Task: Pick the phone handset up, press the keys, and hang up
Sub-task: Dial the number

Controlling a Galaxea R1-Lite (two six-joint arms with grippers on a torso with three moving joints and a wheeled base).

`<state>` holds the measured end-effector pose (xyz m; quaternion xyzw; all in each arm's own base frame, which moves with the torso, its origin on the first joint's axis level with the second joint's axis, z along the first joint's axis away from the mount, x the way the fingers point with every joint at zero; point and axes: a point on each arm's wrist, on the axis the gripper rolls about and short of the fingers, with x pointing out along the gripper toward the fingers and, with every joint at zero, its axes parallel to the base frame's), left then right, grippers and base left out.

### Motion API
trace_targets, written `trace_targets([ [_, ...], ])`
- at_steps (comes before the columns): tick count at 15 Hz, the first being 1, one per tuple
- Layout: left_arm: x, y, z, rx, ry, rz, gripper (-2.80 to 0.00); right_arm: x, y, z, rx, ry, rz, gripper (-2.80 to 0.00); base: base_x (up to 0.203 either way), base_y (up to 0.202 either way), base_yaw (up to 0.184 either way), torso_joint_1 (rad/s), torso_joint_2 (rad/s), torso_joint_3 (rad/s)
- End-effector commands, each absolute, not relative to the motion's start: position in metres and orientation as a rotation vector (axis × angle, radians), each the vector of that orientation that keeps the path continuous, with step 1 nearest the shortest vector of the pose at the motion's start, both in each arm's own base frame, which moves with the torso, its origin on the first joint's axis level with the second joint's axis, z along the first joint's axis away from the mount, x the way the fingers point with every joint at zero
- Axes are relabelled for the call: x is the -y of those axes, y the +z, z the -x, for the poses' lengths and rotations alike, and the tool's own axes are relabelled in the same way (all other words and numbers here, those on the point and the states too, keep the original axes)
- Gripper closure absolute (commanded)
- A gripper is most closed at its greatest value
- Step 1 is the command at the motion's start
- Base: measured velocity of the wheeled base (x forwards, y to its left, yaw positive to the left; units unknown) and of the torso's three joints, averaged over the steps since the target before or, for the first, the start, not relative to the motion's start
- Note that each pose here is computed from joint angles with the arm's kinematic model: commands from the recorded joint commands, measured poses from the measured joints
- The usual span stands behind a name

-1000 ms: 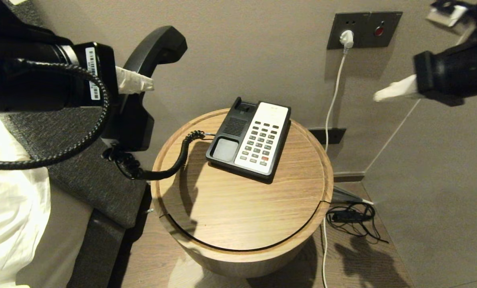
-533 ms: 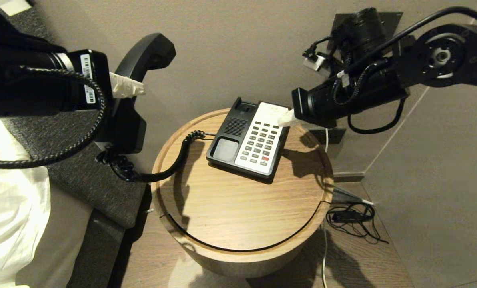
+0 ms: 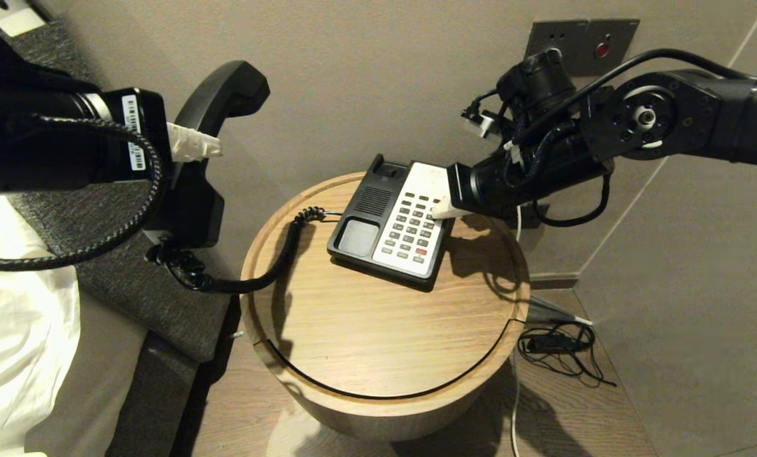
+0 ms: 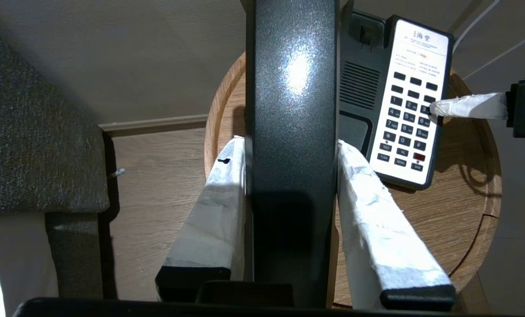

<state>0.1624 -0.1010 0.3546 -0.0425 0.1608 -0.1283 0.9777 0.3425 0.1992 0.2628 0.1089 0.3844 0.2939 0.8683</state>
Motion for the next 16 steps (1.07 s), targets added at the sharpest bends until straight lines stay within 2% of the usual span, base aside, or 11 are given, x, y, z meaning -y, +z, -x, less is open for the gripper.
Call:
trace_targets([
  [1, 0.101, 0.353, -0.163, -0.332, -0.254, 0.083, 0.00, -0.197, 0.266, -0.339, -0.806, 0.617, -0.231, 0.00, 0.000, 0.000, 0.000, 0.000, 0.00, 0.000],
  [12, 0.100, 0.349, -0.164, -0.344, -0.243, 0.078, 0.00, -0.204, 0.246, -0.351, -0.861, 0.616, -0.236, 0.00, 0.000, 0.000, 0.000, 0.000, 0.00, 0.000],
  [16, 0.100, 0.349, -0.163, -0.345, -0.236, 0.111, 0.00, -0.198, 0.265, -0.340, -0.822, 0.631, -0.246, 0.00, 0.000, 0.000, 0.000, 0.000, 0.00, 0.000],
])
